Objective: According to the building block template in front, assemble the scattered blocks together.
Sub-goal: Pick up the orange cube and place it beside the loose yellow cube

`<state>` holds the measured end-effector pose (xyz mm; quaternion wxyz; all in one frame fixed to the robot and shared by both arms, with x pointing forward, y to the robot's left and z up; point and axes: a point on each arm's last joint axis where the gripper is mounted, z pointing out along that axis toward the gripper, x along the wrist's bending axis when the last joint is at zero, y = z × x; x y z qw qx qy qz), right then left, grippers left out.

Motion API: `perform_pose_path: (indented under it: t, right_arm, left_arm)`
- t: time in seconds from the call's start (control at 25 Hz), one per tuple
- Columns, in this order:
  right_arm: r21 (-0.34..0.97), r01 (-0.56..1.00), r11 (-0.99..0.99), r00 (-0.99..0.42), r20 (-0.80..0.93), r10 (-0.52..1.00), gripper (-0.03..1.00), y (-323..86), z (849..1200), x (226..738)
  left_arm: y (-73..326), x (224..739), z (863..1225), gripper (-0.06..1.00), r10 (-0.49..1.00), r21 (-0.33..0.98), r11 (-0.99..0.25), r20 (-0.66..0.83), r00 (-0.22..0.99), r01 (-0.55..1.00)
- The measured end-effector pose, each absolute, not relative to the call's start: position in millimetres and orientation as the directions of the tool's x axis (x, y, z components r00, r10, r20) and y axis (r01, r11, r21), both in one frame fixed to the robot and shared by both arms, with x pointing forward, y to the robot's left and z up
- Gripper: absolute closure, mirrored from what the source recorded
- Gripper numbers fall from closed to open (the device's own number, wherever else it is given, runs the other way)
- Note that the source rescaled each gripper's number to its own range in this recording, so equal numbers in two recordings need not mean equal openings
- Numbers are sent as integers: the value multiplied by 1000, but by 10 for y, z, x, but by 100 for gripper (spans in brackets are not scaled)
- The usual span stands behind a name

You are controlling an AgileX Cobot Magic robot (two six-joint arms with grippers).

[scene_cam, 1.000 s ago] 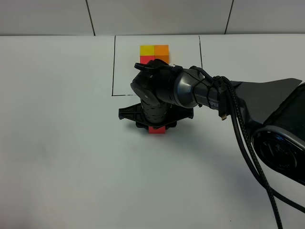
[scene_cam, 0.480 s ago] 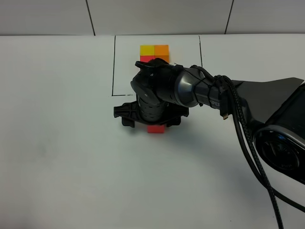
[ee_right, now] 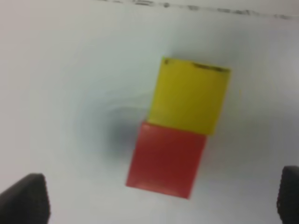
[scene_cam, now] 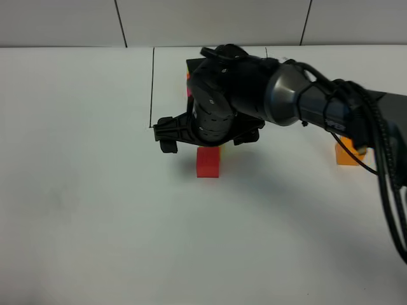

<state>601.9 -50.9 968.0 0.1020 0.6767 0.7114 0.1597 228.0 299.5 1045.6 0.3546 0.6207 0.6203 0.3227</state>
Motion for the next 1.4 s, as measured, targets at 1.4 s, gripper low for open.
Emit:
perform_pose_path:
  t: [1.4]
  right_arm:
    - [207,971,-118,114,31,993,13,-3100,9103,6166]
  left_arm:
    - [2995,2280,10456,29,999,841,22,-40,22,541]
